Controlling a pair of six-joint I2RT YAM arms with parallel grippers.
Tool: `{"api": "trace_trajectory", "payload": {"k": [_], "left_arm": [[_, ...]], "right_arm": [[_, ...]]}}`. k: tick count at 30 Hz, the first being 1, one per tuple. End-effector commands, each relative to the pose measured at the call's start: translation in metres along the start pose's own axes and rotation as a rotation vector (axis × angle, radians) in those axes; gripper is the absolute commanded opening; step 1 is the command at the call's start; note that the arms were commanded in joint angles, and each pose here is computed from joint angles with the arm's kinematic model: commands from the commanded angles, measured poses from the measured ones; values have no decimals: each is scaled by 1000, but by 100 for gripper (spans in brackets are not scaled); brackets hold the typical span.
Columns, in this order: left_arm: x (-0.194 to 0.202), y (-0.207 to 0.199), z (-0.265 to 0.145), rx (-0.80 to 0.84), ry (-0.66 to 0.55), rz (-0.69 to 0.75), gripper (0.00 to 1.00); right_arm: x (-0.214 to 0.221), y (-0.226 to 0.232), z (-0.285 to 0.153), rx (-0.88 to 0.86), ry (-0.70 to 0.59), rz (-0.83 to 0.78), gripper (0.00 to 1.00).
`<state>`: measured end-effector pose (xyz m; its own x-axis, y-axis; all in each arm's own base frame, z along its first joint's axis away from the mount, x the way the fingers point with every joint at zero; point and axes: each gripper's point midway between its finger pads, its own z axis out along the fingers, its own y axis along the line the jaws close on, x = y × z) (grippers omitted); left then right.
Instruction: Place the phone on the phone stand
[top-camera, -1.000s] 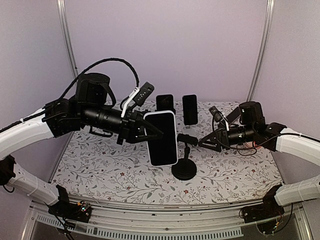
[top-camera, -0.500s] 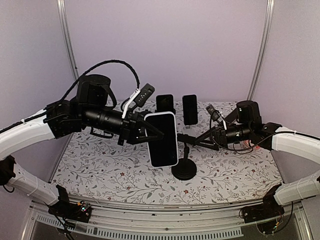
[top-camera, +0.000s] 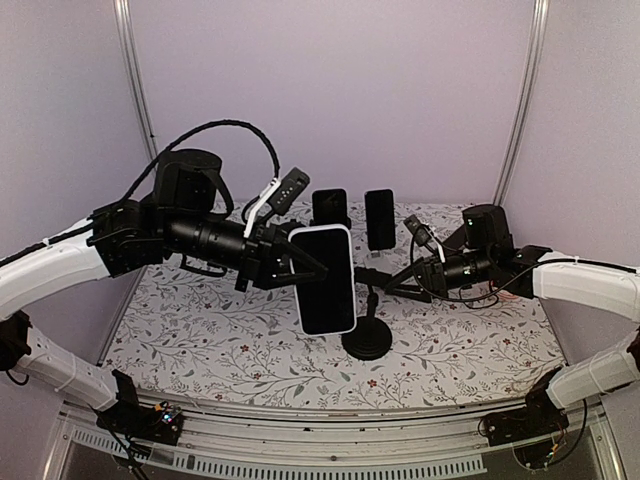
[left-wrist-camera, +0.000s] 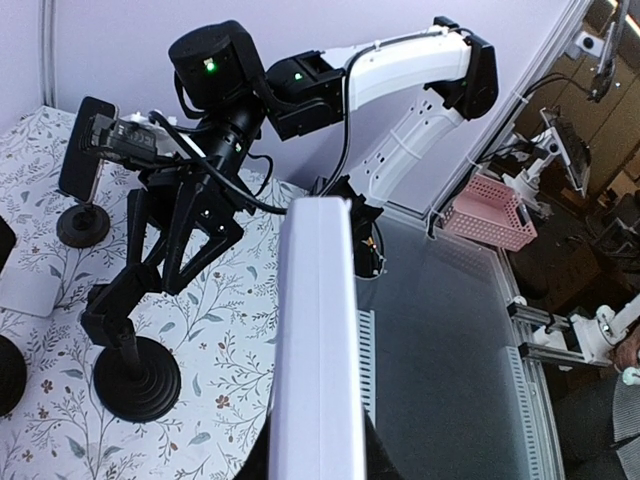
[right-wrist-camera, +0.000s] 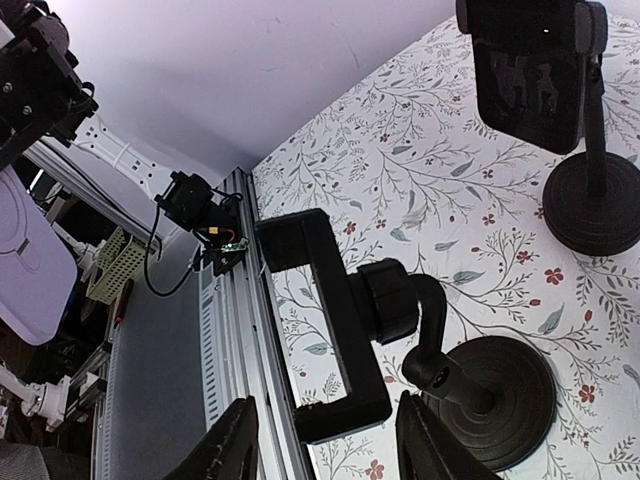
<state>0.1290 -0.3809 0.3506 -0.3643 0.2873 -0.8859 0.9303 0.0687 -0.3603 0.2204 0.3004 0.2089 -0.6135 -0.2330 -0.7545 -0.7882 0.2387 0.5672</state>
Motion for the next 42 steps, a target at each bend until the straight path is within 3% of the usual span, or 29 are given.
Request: {"api": "trace_trajectory", "payload": {"k": [1,14,20,23,26,33,42], "left_arm": [[-23,-7,-5,25,-59,61,0],[-20,-5,-4,26,-53,59,0],[-17,-5,-4,27,-51,54,0],[-17,-6,-5,26,-53,55,0],[-16,-8,-7,35,-42,68,0],[2,-31,-3,205,41,77,0],[5,-33,21,366,74,134,0]], "right_arm": [[-11,8,0,-30,-18,-45,48],[-15,9,6,-66,-10,-58,45],[-18,13,5,-88,-11,-67,34],[-17,16,5,-104,-4,-65,15],[-18,21,4,-115,-2,-68,6],[-17,43,6,-155,35,-115,0],[-18,81,33,-256,129,-196,0]]}}
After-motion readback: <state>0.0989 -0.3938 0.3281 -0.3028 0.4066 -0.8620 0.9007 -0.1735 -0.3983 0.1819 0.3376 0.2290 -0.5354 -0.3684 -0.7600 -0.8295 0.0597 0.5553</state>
